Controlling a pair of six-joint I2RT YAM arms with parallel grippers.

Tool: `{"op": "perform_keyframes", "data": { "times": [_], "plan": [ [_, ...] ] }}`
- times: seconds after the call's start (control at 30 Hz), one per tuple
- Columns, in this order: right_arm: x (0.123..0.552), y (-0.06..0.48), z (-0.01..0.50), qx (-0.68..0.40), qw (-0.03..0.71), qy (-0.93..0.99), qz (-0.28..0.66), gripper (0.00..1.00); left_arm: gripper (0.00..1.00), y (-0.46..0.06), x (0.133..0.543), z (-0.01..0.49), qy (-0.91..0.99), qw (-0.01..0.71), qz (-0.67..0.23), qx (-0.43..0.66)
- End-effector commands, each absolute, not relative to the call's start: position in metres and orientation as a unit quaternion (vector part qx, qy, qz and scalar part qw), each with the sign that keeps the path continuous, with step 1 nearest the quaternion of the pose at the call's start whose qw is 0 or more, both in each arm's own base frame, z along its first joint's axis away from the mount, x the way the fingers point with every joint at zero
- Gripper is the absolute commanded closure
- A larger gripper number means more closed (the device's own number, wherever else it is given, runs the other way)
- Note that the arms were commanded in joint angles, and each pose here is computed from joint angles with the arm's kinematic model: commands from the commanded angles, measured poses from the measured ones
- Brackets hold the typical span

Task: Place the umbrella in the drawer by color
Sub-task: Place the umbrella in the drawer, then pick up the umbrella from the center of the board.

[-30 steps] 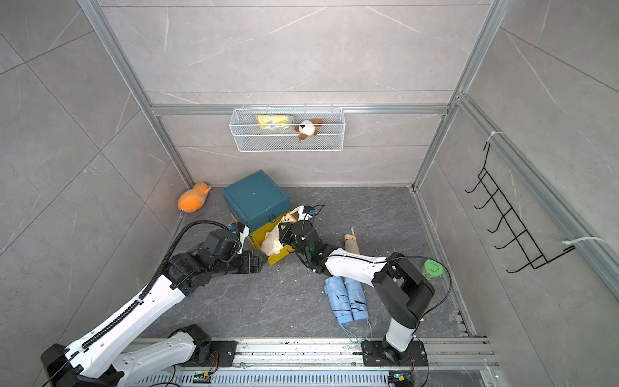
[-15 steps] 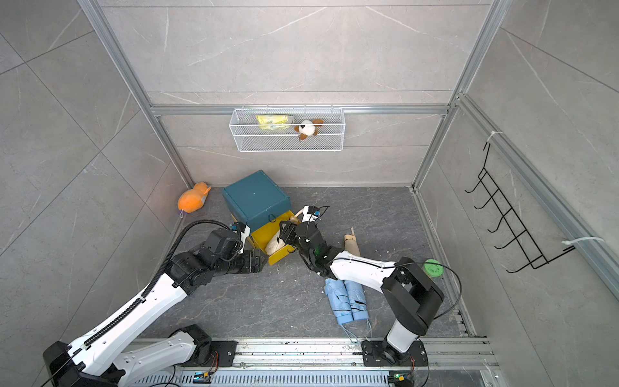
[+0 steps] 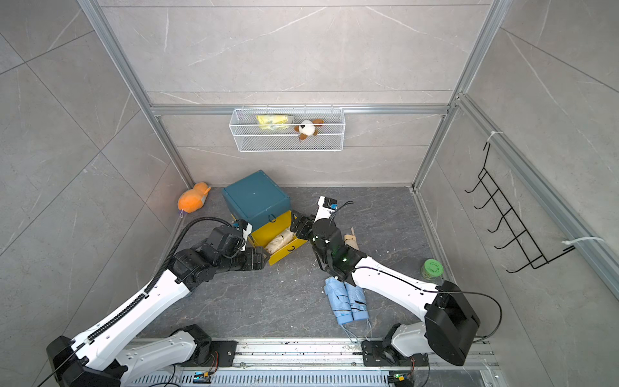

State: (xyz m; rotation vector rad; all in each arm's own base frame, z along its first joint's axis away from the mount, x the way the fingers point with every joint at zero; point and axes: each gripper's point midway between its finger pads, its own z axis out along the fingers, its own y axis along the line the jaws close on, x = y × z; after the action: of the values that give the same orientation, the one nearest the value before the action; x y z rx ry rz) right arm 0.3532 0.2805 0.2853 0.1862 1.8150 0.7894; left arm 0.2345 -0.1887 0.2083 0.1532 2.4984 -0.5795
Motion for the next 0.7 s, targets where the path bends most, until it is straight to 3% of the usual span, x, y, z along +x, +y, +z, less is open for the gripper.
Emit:
{"op": "perform_keyframes", "data": {
  "times": [0.0, 0.33, 0.67],
  "plan": [
    [0.351, 0.256, 0.272, 0.044, 0.525, 0.803, 0.279, 0.17, 0.15, -0.202, 0.238, 0.23, 0.92, 0.3, -0.243, 0.075],
    [0.352, 0.195, 0.225, -0.012, 0.416, 0.887, 0.199, 0.14, 0.14, -0.273, 0.225, 0.257, 0.879, 0.294, -0.332, 0.178],
    [0.355, 0.156, 0.143, 0.014, 0.306, 0.943, 0.13, 0.12, 0.14, -0.348, 0.21, 0.266, 0.841, 0.272, -0.395, 0.249]
  ]
}}
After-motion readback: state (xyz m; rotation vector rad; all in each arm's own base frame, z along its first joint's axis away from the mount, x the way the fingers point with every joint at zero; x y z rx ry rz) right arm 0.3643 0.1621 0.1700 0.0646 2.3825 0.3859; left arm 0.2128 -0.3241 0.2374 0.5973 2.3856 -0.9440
